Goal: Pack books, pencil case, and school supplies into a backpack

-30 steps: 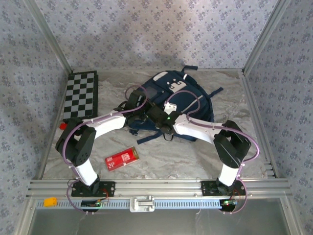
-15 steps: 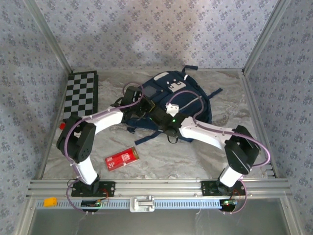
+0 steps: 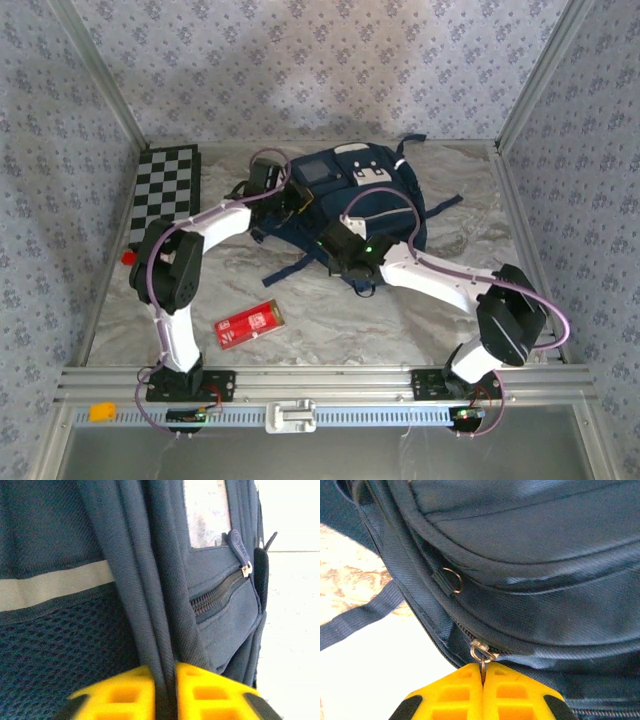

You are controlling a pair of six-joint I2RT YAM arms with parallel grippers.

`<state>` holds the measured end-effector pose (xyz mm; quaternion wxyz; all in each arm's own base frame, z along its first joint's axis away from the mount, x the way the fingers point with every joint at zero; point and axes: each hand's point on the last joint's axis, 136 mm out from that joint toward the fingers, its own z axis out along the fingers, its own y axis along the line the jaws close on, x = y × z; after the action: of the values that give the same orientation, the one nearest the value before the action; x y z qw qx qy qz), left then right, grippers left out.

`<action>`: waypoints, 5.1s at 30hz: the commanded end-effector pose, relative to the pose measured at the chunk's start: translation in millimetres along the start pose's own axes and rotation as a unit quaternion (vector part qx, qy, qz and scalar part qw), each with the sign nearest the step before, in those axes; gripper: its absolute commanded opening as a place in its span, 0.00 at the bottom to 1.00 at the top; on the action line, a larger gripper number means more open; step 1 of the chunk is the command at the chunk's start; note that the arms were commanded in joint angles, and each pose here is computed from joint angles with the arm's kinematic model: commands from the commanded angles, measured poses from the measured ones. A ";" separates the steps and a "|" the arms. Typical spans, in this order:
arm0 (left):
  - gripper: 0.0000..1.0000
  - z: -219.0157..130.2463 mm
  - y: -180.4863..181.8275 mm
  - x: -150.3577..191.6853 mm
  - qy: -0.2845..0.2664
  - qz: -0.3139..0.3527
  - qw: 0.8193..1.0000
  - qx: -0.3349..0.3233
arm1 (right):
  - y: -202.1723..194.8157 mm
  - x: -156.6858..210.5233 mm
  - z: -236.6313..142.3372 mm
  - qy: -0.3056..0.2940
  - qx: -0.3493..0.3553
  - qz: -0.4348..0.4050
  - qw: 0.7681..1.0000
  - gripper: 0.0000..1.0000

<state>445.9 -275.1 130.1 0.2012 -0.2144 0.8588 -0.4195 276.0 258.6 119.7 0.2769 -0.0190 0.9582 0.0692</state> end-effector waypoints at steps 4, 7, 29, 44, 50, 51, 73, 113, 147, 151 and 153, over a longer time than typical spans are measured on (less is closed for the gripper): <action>0.42 -64.1 -8.4 -0.5 -0.053 0.006 0.998 0.026 | 23.7 -6.7 1.8 0.004 -0.062 -0.013 0.998 0.00; 0.44 -75.5 2.8 15.9 -0.056 -0.042 0.997 0.045 | 23.8 -3.4 5.4 0.010 -0.072 -0.010 0.997 0.00; 0.36 -4.9 -11.7 92.6 -0.008 -0.121 0.991 0.059 | 15.8 -9.9 4.9 -0.003 -0.064 -0.006 0.998 0.00; 0.00 3.1 -16.9 68.3 -0.052 -0.078 0.995 0.029 | -7.2 -15.4 -5.7 -0.015 -0.023 -0.026 0.999 0.00; 0.00 -16.7 0.8 24.1 -0.094 -0.053 0.994 -0.010 | -42.2 2.1 -21.4 -0.007 0.010 -0.033 0.999 0.00; 0.00 -17.4 0.7 17.6 -0.091 -0.051 0.995 -0.013 | -51.8 6.9 -24.0 0.000 0.020 -0.036 0.999 0.00; 0.00 -8.5 -30.5 -1.7 -0.026 -0.011 0.999 0.024 | -26.4 -18.6 -35.6 -0.012 -0.056 -0.065 0.996 0.06; 0.00 -16.7 -27.6 16.1 -0.018 -0.028 0.999 0.007 | 10.3 -53.6 18.8 -0.113 -0.142 -0.094 0.979 0.40; 0.33 -26.3 14.1 75.5 -0.018 -0.097 0.995 -0.025 | -4.2 -55.8 59.3 -0.080 -0.070 -0.044 0.993 0.11; 0.34 -21.2 11.7 73.1 -0.019 -0.101 0.994 -0.027 | -7.2 -64.0 39.2 -0.090 -0.070 -0.041 0.993 0.00; 0.34 -15.4 10.3 72.8 -0.017 -0.108 0.994 -0.028 | -8.9 -65.2 33.6 -0.094 -0.074 -0.036 0.992 0.00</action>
<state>368.5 -291.3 119.4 0.1654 -0.3057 0.8417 -0.4132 343.6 265.1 98.3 0.3390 -0.0900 0.9259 0.1405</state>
